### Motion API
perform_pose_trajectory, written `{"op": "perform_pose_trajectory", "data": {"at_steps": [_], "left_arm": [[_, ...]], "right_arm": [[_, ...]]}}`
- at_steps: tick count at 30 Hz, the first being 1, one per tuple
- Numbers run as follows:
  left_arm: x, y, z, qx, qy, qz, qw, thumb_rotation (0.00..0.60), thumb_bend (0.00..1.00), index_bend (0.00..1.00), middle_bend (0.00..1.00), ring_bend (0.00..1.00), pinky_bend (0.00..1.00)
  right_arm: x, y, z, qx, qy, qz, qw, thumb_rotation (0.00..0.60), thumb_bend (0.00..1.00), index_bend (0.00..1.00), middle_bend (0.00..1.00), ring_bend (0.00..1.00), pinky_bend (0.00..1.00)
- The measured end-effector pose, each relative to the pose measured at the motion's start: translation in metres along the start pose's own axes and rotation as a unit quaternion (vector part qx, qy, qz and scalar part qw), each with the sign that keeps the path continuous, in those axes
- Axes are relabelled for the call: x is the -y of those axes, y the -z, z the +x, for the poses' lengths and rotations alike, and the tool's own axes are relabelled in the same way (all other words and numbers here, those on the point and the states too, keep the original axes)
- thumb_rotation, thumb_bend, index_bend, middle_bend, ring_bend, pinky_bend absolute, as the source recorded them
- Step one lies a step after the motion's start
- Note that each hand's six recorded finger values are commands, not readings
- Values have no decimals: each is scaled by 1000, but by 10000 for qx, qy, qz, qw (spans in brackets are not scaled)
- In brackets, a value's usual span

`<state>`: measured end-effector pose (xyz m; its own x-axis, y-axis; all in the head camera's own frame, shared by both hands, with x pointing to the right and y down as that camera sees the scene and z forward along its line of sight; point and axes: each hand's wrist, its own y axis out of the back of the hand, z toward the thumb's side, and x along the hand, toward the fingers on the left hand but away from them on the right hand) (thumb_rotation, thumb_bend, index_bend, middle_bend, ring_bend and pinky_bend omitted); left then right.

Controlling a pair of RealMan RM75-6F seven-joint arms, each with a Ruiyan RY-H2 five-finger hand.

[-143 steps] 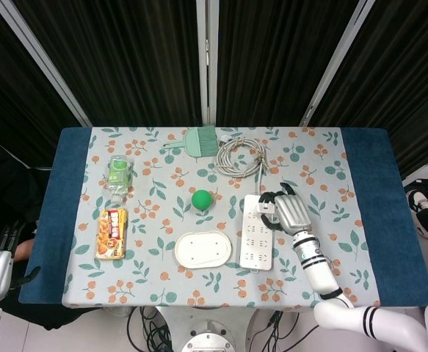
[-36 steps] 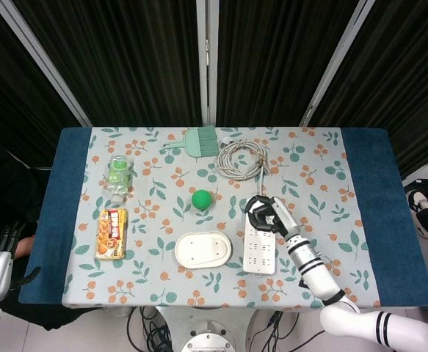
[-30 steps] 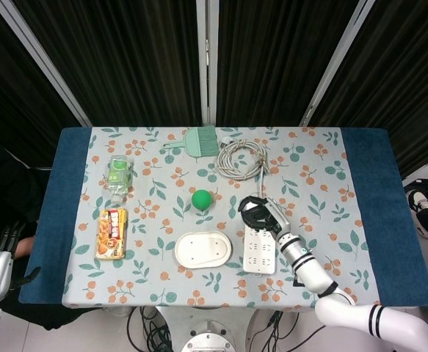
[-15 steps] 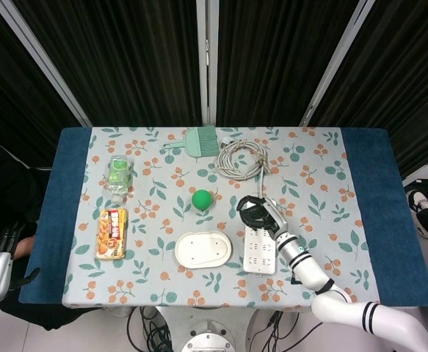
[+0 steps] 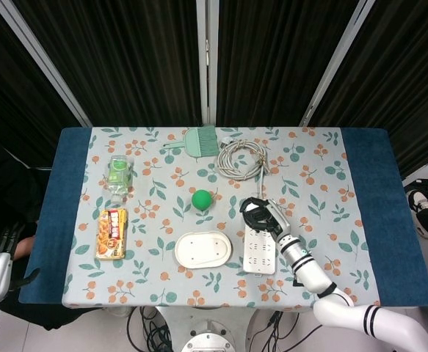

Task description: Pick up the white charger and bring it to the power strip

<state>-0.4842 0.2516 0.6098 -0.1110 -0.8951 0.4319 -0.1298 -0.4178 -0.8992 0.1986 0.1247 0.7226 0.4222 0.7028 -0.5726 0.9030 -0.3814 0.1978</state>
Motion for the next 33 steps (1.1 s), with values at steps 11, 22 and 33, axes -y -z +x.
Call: {"op": "perform_pose_trajectory", "data": {"at_steps": [11,22,33], "left_arm": [[-2,-3,5,71,-21,3,10000,600,153,36,0,0,0],[-6,-13,10,202,-88,45,9997,600,153,36,0,0,0],[-13,-21,12,270,-318,106,9991,600,152,36,0,0,0]], "right_arm": [[-39,-58,45,-1017,343,1527,9824,600,558,477,554,426,348],[-99,-68,112,-567,1406,5296,8346,600,213,0,22,0,0],[-136,-53,217,368,2365,6339,7354,600,247,0,0,0,0]]}}
